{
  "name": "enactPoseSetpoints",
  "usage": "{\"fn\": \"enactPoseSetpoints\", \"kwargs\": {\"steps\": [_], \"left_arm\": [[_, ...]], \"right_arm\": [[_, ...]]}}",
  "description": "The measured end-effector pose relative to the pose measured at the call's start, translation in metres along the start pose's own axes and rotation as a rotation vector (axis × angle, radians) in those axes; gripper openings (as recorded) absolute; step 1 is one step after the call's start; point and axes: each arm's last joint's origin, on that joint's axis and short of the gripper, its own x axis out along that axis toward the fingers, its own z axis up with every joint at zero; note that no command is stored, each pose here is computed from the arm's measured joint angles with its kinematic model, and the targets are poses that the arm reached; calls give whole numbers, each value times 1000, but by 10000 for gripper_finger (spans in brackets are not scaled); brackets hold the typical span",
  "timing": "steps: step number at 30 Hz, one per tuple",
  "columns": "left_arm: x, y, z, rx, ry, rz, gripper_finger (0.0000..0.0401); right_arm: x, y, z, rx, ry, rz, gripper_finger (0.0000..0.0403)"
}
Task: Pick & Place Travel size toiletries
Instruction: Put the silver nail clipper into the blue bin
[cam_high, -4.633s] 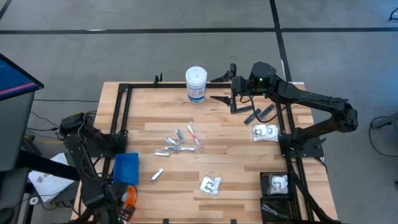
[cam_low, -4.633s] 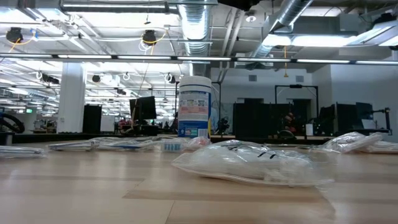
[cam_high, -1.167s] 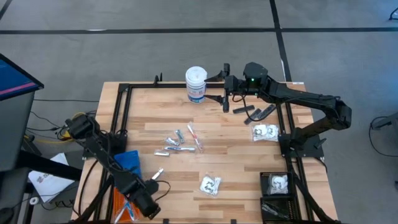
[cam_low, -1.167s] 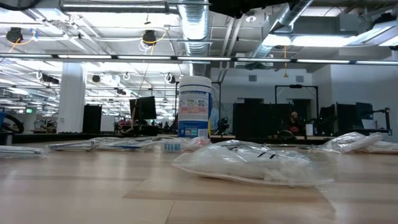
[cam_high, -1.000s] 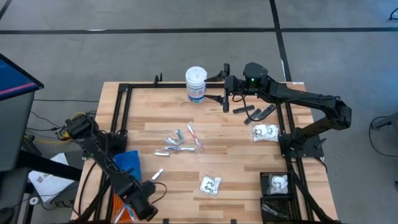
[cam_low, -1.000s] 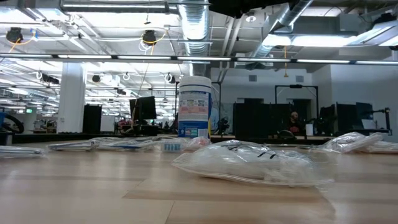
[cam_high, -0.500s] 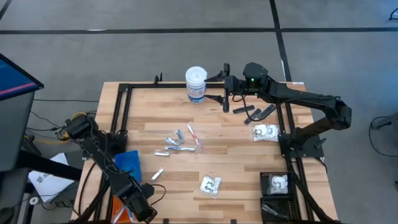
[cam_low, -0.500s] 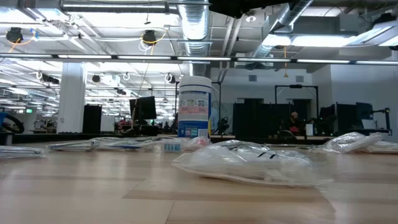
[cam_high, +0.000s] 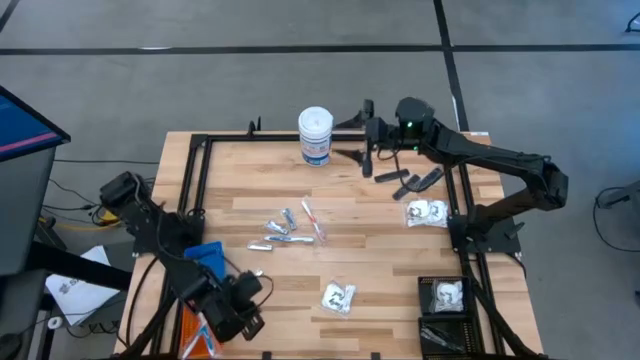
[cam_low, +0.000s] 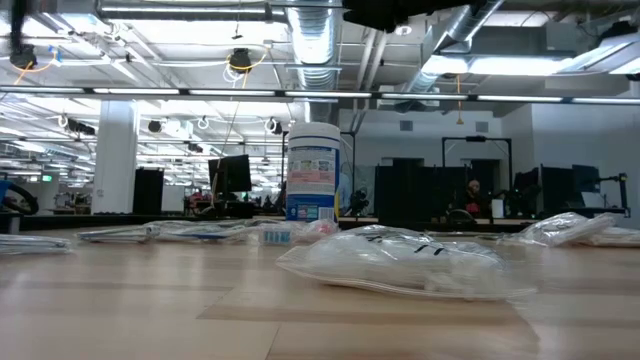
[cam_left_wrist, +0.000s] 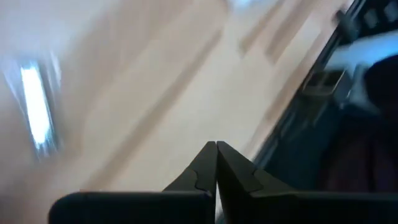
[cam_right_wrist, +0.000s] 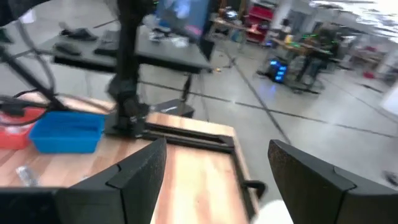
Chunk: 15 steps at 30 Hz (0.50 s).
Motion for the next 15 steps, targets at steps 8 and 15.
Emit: {"fn": "enactPoseSetpoints", "kwargs": {"steps": [8, 15], "left_arm": [[-4, 15, 30, 117, -101, 36, 0], [11, 33, 40, 164, -110, 118, 0]], "right_arm": [[-8, -14, -9, 74, -21, 182, 276], [-15, -29, -26, 211, 72, 156, 276]]}}
